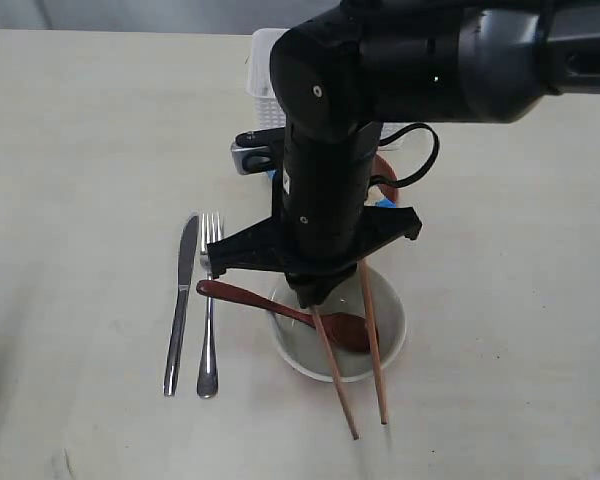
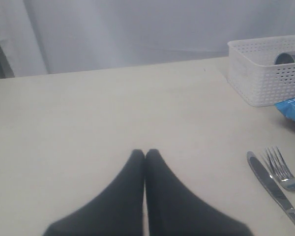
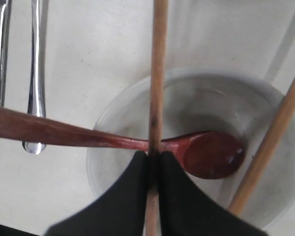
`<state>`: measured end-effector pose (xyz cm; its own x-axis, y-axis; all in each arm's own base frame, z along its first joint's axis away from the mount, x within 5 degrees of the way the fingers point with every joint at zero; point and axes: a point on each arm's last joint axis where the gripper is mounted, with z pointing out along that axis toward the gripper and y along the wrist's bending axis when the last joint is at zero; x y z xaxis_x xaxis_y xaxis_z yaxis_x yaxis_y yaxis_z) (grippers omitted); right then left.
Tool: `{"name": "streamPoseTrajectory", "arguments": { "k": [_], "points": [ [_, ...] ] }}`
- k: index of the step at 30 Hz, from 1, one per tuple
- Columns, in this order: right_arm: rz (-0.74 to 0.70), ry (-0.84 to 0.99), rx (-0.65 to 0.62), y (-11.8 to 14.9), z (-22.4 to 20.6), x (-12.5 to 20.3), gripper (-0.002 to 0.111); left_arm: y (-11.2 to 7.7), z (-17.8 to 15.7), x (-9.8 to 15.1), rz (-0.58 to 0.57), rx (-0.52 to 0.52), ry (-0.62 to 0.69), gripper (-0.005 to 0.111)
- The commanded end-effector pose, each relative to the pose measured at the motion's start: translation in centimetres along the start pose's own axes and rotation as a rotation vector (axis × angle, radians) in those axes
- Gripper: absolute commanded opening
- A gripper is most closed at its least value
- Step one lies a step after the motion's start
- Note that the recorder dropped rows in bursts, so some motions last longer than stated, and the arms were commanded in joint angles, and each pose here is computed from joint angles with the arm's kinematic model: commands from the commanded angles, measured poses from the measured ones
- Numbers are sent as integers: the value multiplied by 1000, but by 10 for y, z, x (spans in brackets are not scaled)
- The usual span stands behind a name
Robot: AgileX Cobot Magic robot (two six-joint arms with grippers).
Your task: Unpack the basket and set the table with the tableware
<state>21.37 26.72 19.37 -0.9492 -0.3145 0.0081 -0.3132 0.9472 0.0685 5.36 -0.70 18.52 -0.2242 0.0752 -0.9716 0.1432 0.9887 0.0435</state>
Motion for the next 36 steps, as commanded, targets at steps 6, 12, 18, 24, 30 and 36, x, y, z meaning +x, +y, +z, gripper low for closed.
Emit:
{"name": "streamPoseTrajectory", "arguments": {
  "k": [6, 12, 18, 24, 30, 36],
  "points": [
    [112, 20, 23, -2, -4, 3, 0, 0, 0, 1, 4, -1, -1, 0],
    [186, -5, 29, -4, -1, 2, 0, 0, 0, 1, 4, -1, -1, 0],
    [184, -4, 21, -3, -1, 2, 0, 0, 0, 1, 4, -1, -1, 0],
    [184, 9, 10, -2, -2, 3, 51, 0, 0, 1, 4, -1, -1, 0],
    [133, 15, 13, 0, -9, 1, 54, 0, 0, 1, 4, -1, -1, 0],
    [48, 26, 20, 6, -36, -6, 50, 0, 0, 1, 4, -1, -1, 0]
  ]
}}
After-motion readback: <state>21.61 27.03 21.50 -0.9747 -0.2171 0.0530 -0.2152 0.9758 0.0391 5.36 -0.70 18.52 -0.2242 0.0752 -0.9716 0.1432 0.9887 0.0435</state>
